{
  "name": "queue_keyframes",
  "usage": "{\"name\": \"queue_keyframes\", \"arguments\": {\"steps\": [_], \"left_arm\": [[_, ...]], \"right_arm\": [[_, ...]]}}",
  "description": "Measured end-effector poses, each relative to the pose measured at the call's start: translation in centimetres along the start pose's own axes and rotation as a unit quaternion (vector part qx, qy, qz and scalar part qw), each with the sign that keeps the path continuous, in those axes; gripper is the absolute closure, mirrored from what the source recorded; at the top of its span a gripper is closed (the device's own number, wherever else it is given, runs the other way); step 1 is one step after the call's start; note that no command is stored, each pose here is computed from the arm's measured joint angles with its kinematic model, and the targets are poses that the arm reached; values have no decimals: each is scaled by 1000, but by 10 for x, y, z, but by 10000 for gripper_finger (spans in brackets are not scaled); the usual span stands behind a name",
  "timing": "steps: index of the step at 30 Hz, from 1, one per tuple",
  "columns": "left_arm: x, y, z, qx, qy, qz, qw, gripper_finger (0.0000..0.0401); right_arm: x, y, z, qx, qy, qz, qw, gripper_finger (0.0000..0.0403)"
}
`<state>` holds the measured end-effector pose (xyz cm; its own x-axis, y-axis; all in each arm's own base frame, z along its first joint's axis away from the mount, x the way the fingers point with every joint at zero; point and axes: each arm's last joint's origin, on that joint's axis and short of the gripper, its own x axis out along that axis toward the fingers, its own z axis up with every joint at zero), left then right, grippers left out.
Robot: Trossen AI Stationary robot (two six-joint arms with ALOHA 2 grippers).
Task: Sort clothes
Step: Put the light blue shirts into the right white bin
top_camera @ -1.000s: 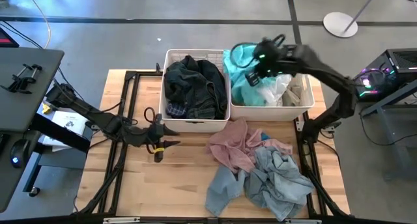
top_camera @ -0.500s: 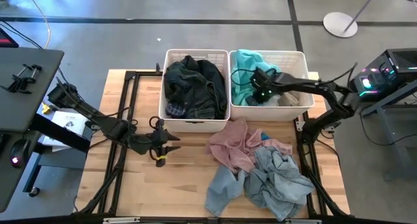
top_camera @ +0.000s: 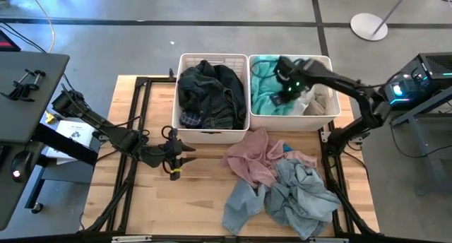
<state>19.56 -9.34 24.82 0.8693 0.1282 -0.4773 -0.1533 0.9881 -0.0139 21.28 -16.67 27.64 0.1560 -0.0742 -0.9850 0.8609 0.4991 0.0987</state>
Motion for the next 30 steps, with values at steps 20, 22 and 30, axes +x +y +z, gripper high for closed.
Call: {"name": "queue_keyframes", "arguments": {"steps": [20,22,30], "left_arm": [[-1,-1,-3,-6,14,-4,1000,266],[-2,-1,-4,-3,17,-4,1000,266],[-2,-1,-4,-3,15,0,1000,266]], "right_arm": [[-37,17,33,27,-237,-78,968,278],[-5,14,28,24,-222,-86,971,302],[90,-5,-7,41,-201,-79,976,380]]}}
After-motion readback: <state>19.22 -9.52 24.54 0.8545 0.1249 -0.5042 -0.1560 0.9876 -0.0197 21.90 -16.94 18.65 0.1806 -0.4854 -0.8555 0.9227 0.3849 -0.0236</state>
